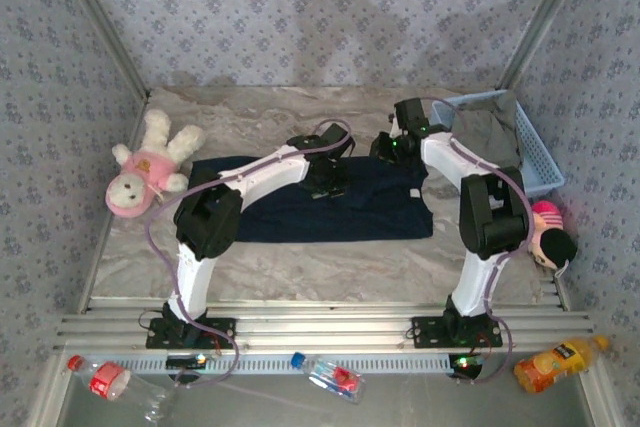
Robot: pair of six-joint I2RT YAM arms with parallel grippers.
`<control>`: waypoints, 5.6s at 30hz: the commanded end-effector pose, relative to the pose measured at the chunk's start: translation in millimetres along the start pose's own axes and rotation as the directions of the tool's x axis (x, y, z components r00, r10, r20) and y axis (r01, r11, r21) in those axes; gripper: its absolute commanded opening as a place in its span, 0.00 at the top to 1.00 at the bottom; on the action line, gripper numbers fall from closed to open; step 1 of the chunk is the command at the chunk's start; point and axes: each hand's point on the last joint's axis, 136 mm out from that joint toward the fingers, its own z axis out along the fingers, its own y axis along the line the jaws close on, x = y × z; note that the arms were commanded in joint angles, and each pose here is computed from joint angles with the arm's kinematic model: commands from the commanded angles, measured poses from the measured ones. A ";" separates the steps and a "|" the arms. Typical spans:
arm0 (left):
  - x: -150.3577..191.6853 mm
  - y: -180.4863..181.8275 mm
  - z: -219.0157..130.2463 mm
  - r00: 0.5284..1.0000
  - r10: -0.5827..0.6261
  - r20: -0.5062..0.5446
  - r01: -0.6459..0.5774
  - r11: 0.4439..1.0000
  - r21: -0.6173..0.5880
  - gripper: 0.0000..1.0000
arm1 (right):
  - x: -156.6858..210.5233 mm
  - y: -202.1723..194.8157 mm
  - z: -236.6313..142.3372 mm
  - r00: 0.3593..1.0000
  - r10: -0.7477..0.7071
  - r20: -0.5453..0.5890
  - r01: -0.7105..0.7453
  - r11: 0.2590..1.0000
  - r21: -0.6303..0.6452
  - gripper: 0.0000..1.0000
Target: Fold and stack the mixed laundry pile
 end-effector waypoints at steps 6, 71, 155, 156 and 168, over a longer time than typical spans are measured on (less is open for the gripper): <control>-8.8 0.4 -1.7 0.999 -0.033 0.001 0.033 0.999 0.023 0.98 | 82.8 -35.4 -36.9 0.993 0.040 -0.112 -0.031 0.997 0.076 0.77; -7.3 -0.3 -13.6 0.999 0.024 -0.039 -0.023 0.999 0.045 0.97 | 102.1 -23.0 -66.4 0.949 0.142 -0.282 -0.140 0.990 0.028 1.00; 58.0 201.2 -26.5 0.969 0.153 -0.194 -0.207 0.932 -0.298 1.00 | 67.8 29.3 77.4 0.955 0.216 -0.204 -0.201 0.975 0.096 0.56; 61.6 201.9 -22.0 0.969 0.142 -0.204 -0.199 0.934 -0.296 1.00 | 66.0 27.1 82.1 0.953 0.221 -0.207 -0.202 0.974 0.106 0.56; 88.1 135.4 26.9 0.987 -0.006 -0.159 -0.026 0.979 -0.200 1.00 | -16.0 44.3 144.3 0.967 0.173 -0.185 -0.181 0.983 -0.026 0.53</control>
